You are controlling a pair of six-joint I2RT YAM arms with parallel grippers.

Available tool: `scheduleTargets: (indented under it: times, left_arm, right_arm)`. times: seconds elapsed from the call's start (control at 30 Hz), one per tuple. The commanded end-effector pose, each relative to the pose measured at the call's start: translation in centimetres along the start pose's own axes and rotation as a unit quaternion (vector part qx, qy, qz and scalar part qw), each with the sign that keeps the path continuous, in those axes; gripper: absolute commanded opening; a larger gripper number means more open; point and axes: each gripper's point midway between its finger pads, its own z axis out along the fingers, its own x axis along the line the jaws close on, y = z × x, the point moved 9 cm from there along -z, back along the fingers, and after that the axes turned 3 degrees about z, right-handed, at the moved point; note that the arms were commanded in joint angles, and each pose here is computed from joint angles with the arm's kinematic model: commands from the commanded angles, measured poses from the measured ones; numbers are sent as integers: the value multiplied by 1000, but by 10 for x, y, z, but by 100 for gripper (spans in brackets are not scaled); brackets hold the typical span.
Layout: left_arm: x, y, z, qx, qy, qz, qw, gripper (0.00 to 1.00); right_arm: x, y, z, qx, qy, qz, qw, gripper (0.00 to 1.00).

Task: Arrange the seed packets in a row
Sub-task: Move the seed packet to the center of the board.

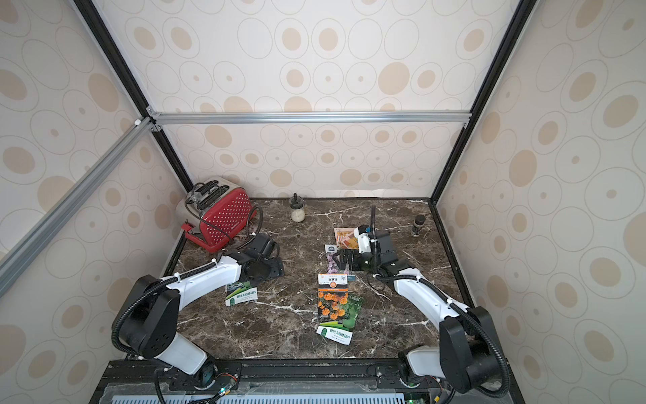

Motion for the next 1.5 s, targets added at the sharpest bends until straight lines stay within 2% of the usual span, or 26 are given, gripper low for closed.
scheduleTargets:
  times: [0.0, 0.37, 0.7, 1.07, 1.47]
  left_arm:
    - [0, -5, 7, 12, -10, 11, 1000, 83]
    - [23, -38, 30, 75, 13, 18, 997, 83]
    - [53, -54, 23, 83, 44, 0, 996, 83]
    - [78, -47, 9, 70, 68, -18, 995, 83]
    - [86, -38, 5, 60, 83, -17, 995, 84]
  right_arm:
    - [0, 1, -4, -4, -1, -3, 1000, 100]
    - [0, 0, -2, 3, -1, -3, 1000, 100]
    - [-1, -2, 0, 9, 2, 0, 1000, 100]
    - [-2, -4, -2, 11, -1, -2, 1000, 100]
    - [-3, -8, -8, 5, -12, -5, 1000, 100]
